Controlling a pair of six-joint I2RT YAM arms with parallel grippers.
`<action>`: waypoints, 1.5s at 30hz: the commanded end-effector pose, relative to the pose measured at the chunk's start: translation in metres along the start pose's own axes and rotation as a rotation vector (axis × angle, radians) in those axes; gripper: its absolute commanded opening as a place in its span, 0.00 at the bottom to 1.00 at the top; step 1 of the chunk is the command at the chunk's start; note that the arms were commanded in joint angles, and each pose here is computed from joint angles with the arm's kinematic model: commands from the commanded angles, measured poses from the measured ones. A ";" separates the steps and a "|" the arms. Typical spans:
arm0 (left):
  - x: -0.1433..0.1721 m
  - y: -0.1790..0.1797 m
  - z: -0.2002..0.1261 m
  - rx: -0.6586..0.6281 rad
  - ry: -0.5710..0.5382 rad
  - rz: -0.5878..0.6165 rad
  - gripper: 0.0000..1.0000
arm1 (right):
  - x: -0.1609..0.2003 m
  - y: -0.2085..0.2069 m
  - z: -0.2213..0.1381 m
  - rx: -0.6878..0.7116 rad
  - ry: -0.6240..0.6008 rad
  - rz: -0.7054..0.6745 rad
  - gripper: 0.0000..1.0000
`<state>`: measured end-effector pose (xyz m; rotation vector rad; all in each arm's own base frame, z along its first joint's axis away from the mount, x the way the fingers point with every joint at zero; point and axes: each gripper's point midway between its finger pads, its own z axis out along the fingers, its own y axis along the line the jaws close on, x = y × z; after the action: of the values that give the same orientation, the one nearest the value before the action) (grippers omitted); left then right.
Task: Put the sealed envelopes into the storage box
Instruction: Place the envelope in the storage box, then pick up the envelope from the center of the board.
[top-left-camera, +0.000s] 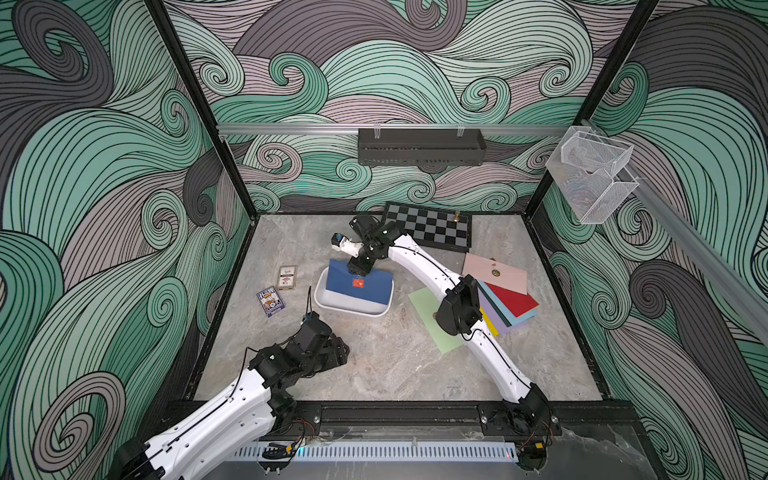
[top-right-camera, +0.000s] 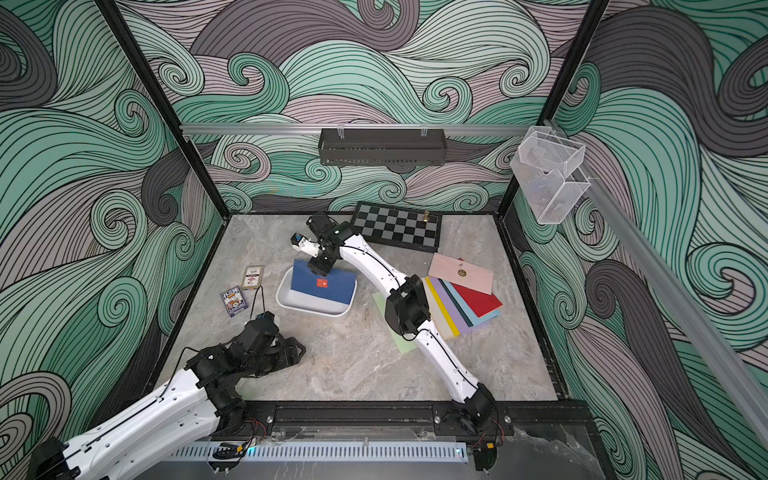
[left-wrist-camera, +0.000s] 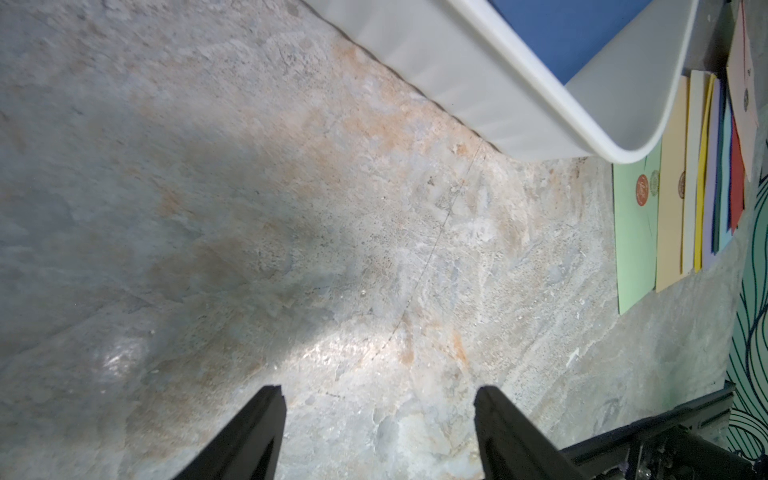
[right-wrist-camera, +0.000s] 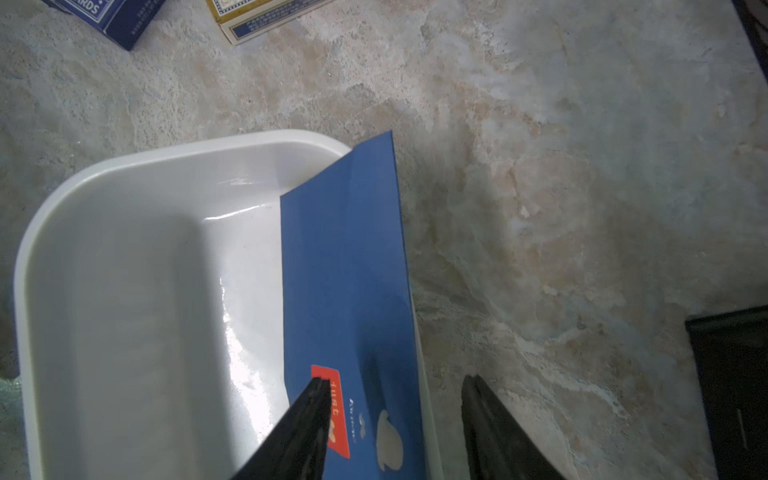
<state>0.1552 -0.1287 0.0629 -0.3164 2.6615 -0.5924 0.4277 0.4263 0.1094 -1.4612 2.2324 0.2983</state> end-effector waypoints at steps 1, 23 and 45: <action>-0.012 -0.013 -0.009 0.030 -0.037 0.019 0.76 | -0.038 -0.018 -0.082 0.130 -0.135 0.059 0.55; 0.005 -0.029 -0.011 0.154 0.039 0.052 0.76 | 0.267 0.071 -0.080 0.097 0.167 0.842 0.46; 0.007 -0.033 -0.009 0.152 0.070 0.057 0.76 | 0.252 0.191 -0.053 -0.235 0.301 0.855 0.45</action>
<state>0.1445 -0.1517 0.0727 -0.2046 2.6892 -0.7708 0.1699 0.2684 0.0181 -0.5954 3.0298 0.5951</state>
